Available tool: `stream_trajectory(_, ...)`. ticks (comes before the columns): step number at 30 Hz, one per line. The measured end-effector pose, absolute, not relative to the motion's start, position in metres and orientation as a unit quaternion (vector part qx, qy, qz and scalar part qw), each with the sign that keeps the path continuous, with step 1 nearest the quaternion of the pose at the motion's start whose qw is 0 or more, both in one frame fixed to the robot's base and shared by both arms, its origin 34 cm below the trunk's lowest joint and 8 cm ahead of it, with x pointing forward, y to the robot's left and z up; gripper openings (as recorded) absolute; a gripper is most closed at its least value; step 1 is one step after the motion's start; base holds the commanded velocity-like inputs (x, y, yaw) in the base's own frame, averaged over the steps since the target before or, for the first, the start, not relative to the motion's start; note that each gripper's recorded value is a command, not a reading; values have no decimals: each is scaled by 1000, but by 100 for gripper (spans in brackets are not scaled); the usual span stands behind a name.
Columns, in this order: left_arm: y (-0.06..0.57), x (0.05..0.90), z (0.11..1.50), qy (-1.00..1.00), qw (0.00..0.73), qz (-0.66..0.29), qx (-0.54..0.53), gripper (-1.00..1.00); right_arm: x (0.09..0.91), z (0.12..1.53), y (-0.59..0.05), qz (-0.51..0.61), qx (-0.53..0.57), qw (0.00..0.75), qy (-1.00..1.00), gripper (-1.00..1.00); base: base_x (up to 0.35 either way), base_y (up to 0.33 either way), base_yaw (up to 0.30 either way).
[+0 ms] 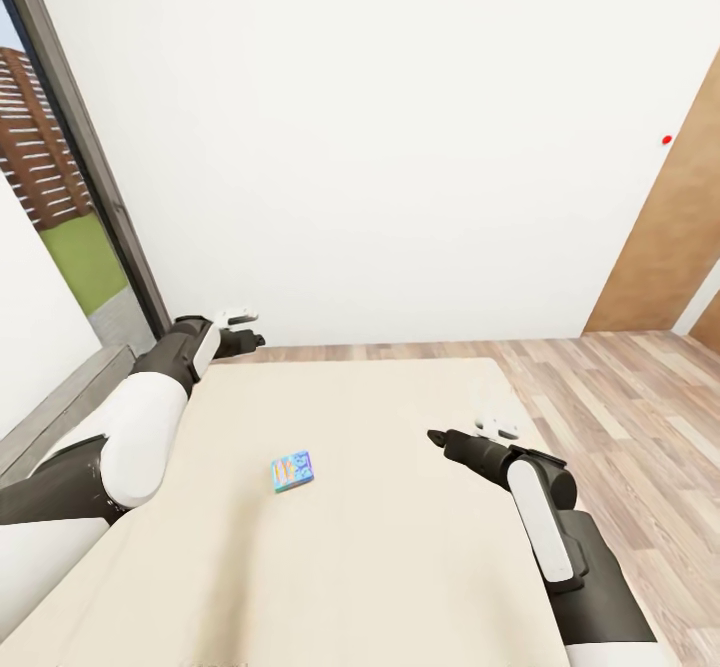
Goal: Put all the toys in the child's room - the three board games (two on the bed and one on the table), the two jigsaw puzzles on the table, and the tennis ball on the table - inside the toy box on the table in the child's room.
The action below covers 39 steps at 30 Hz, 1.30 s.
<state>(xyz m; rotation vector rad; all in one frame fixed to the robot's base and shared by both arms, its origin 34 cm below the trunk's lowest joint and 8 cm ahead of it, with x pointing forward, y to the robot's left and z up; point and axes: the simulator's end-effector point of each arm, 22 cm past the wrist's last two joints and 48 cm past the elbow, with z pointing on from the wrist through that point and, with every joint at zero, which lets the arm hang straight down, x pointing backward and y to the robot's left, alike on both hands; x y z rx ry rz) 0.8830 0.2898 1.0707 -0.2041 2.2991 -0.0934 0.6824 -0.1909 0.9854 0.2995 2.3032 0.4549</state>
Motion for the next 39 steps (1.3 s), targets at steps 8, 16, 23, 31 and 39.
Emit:
stream_trajectory(8, 280, 879, 1036, 916, 393, -41, -73, 100, 683, 980, -192, 176, 117, 374, 903, 100, 0, 0, 0)
stream_trajectory(16, 279, 879, 1029, 917, 390, -41, -72, 100, 687, 995, -193, 178, 114, 392, 895, 100, 0, 0, 0)
stream_trajectory(23, 279, 878, 1029, 917, 389, -41, -73, 100, 689, 1015, -179, 188, 93, 409, 888, 100, 0, 0, 0)
stream_trajectory(31, 278, 879, 1029, 917, 390, -41, -73, 100, 685, 1037, -137, 260, 43, 419, 869, 100, 0, 0, 0)
stream_trajectory(39, 278, 879, 1028, 917, 390, -43, -75, 100, 672, 1080, -115, 392, -18, 435, 810, 100, 0, 0, 0)
